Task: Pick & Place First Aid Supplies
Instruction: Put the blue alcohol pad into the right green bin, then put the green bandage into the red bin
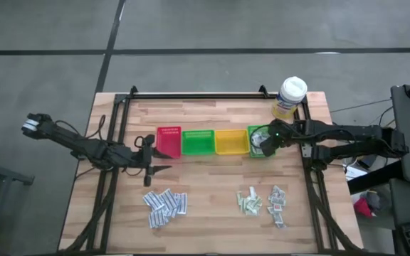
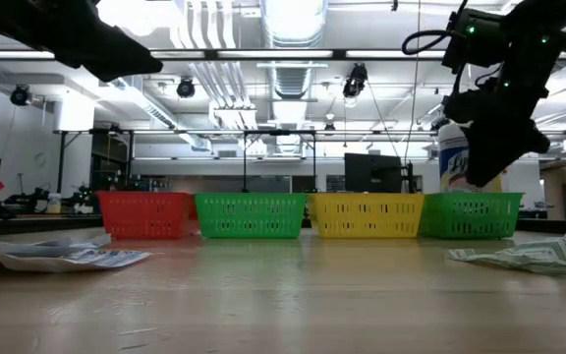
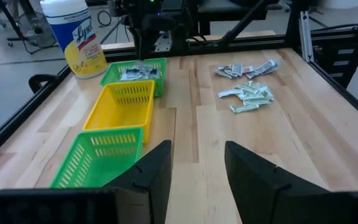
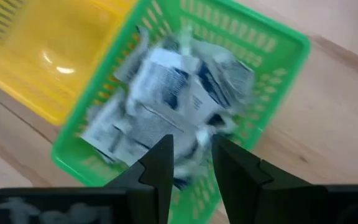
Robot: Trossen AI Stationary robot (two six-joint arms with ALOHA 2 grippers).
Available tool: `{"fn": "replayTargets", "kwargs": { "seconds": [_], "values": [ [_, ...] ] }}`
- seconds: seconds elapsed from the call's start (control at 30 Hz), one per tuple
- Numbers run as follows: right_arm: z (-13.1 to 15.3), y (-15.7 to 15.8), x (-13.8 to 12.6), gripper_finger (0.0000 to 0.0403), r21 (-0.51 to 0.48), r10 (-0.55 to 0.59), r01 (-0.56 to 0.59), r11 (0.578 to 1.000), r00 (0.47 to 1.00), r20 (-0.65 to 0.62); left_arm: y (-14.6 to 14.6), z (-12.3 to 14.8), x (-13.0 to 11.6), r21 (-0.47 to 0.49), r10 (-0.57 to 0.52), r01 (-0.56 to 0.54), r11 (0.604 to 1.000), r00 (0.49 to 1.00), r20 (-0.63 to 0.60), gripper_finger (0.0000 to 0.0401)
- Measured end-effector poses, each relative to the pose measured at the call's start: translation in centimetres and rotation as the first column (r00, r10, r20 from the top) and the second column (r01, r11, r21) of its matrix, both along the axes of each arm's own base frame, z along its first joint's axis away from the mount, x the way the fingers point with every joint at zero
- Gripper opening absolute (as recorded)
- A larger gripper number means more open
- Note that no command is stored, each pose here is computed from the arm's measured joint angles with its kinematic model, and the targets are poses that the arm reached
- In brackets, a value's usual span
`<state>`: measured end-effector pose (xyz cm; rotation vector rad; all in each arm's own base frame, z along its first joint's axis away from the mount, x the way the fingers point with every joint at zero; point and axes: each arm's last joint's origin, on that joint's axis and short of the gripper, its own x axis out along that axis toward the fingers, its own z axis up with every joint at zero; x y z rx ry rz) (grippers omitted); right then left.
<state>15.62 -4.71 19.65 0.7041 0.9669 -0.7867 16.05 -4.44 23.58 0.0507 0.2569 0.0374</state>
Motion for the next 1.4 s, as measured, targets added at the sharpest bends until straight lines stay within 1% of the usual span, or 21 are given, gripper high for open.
{"fn": "replayTargets", "kwargs": {
  "seconds": [0.07, 0.13, 0.27, 0.37, 0.43, 0.63, 0.73, 0.87, 1.0, 1.1, 1.23, 1.4],
  "values": [
    [0.3, 0.0, -0.1, 0.01, 0.006, 0.0, 0.0, 1.0, 1.0, -0.02, 0.0, 0.0, 0.0, 0.0, 0.0, 0.0, 1.0, 1.0, -0.001, 0.0149],
    [0.7, 0.0, 0.0, 0.0096, 0.002, 0.002, -0.002, 1.0, 1.0, -0.009, 0.0, 0.0, 0.0, 0.0, 0.0, 0.0, 1.0, 1.0, 0.0, 0.0149],
    [1.4, -0.1, 0.8, 0.0087, -0.032, 0.051, -0.049, 0.998, 0.997, 0.052, 0.0, 0.0, 0.0, 0.0, 0.0, 0.0, 1.0, 1.0, 0.0, 0.0149],
    [1.5, -0.2, 1.2, 0.0077, -0.039, 0.06, -0.057, 0.998, 0.995, 0.085, 0.0, 0.0, 0.0, 0.0, 0.0, 0.0, 1.0, 1.0, 0.0, 0.0149],
    [1.2, -0.2, 1.3, 0.0069, -0.03, 0.061, -0.059, 0.998, 0.996, 0.068, 0.0, 0.0, 0.0, 0.0, 0.0, 0.0, 1.0, 1.0, 0.0, 0.0149],
    [-0.3, -0.3, 2.4, 0.0053, 0.053, 0.081, -0.082, 0.995, 0.997, 0.017, 0.0, 0.0, 0.0, -0.002, 0.0, 0.0, 1.0, 1.0, 0.0, 0.0149],
    [-1.3, -0.4, 3.0, 0.0052, 0.061, 0.095, -0.092, 0.994, 0.995, -0.036, 0.0, 0.0, 0.0, -0.004, 0.0, 0.0, 1.0, 1.0, -0.001, 0.0149],
    [-2.3, -0.7, 3.4, 0.0052, 0.029, 0.095, -0.092, 0.995, 0.989, -0.11, 0.0, 0.0, 0.0, -0.008, -0.004, 0.004, 1.0, 1.0, -0.001, 0.0149],
    [-2.7, -0.7, 3.5, 0.0052, 0.033, 0.106, -0.103, 0.994, 0.986, -0.132, 0.0, 0.0, 0.0, -0.01, -0.004, 0.004, 1.0, 1.0, -0.001, 0.0149],
    [-2.0, -0.5, 3.6, 0.0052, 0.034, 0.125, -0.122, 0.992, 0.985, -0.12, 0.0, 0.0, 0.0, -0.01, -0.003, 0.003, 1.0, 1.0, -0.002, 0.0149],
    [-0.1, -0.3, 3.7, 0.0052, 0.019, 0.143, -0.142, 0.99, 0.987, -0.078, 0.0, 0.0, 0.0, -0.011, -0.003, 0.003, 1.0, 1.0, -0.001, 0.0149],
    [2.2, 0.2, 3.4, 0.0052, 0.015, 0.161, -0.161, 0.987, 0.985, -0.063, 0.0, 0.0, 0.0, -0.013, -0.002, 0.002, 1.0, 1.0, -0.001, 0.0149]
  ]
}}
